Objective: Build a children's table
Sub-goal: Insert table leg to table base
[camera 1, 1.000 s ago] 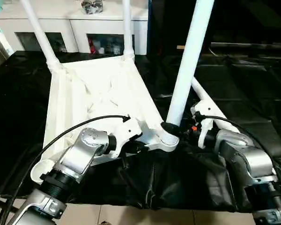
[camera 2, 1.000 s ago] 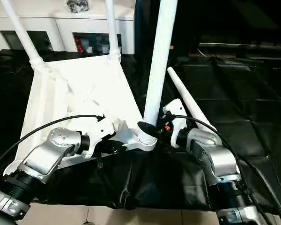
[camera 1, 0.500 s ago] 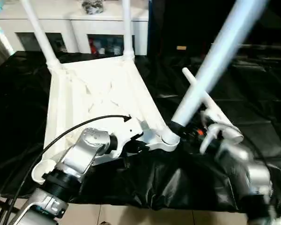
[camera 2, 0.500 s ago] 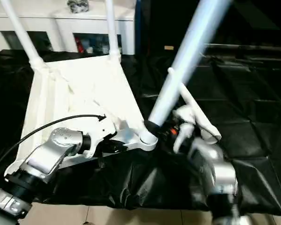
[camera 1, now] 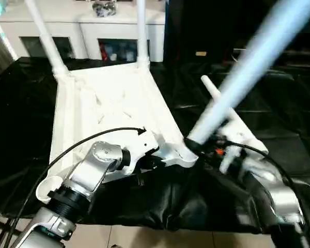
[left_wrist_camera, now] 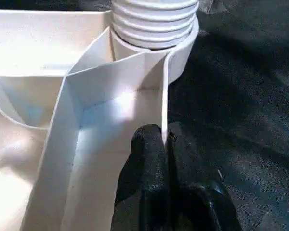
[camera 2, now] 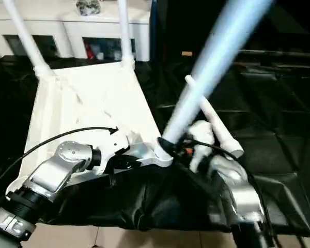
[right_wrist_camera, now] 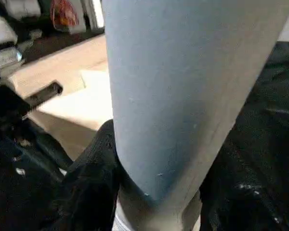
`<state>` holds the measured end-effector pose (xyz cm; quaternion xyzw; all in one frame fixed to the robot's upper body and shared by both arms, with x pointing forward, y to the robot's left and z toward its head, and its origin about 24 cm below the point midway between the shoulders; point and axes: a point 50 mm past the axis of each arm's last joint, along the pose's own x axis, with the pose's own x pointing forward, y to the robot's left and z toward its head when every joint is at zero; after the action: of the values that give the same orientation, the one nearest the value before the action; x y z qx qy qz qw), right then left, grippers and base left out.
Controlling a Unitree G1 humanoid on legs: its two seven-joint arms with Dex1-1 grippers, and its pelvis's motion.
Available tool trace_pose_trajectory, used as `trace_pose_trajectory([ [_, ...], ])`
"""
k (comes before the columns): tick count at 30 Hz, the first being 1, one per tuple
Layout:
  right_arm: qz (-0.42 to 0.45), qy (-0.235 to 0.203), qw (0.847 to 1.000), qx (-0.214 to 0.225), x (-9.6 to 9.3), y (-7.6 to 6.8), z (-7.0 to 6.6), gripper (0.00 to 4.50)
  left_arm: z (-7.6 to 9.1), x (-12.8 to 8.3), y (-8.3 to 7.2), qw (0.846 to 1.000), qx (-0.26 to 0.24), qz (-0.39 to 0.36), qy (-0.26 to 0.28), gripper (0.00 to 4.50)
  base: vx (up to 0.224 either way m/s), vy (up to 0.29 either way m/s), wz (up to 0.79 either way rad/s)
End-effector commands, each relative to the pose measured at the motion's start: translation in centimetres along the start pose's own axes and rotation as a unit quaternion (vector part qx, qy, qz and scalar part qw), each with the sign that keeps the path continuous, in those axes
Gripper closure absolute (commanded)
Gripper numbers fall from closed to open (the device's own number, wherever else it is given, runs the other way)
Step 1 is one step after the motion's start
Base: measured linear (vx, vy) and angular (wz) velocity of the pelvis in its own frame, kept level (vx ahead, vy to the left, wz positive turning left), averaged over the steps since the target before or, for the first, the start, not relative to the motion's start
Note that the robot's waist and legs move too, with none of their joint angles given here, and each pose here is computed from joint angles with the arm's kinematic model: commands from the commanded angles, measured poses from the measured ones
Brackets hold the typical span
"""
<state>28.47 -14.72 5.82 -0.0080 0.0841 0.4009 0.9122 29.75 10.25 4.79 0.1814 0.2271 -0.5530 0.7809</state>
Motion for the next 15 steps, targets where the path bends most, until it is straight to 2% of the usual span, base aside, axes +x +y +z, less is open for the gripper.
trace_pose_trajectory([
  [1, 0.014, 0.079, 0.997, 0.014, 0.3, 0.4, -2.5, 2.62, 0.3, 0.1, 0.1, 1.0, 0.012, 0.004, 0.007, 4.5, 0.0, 0.0, 0.0],
  [8, 0.078, 0.115, 0.99, 0.007, 0.8, 0.3, -2.7, 2.62, 0.5, 0.2, -0.1, 1.0, 0.027, -0.005, 0.009, 4.5, 0.0, 0.0, 0.0],
  [12, 0.1, 0.132, 0.986, 0.0, 0.6, 0.1, -3.3, 2.62, 0.7, 0.2, -0.2, 0.999, 0.04, -0.013, 0.007, 4.5, 0.0, 0.0, 0.0],
  [15, 0.13, 0.141, 0.981, -0.003, 0.3, -0.1, -3.8, 2.62, 1.4, 0.2, -0.7, 0.997, 0.064, -0.038, -0.018, 4.5, 0.0, 0.0, 0.0],
])
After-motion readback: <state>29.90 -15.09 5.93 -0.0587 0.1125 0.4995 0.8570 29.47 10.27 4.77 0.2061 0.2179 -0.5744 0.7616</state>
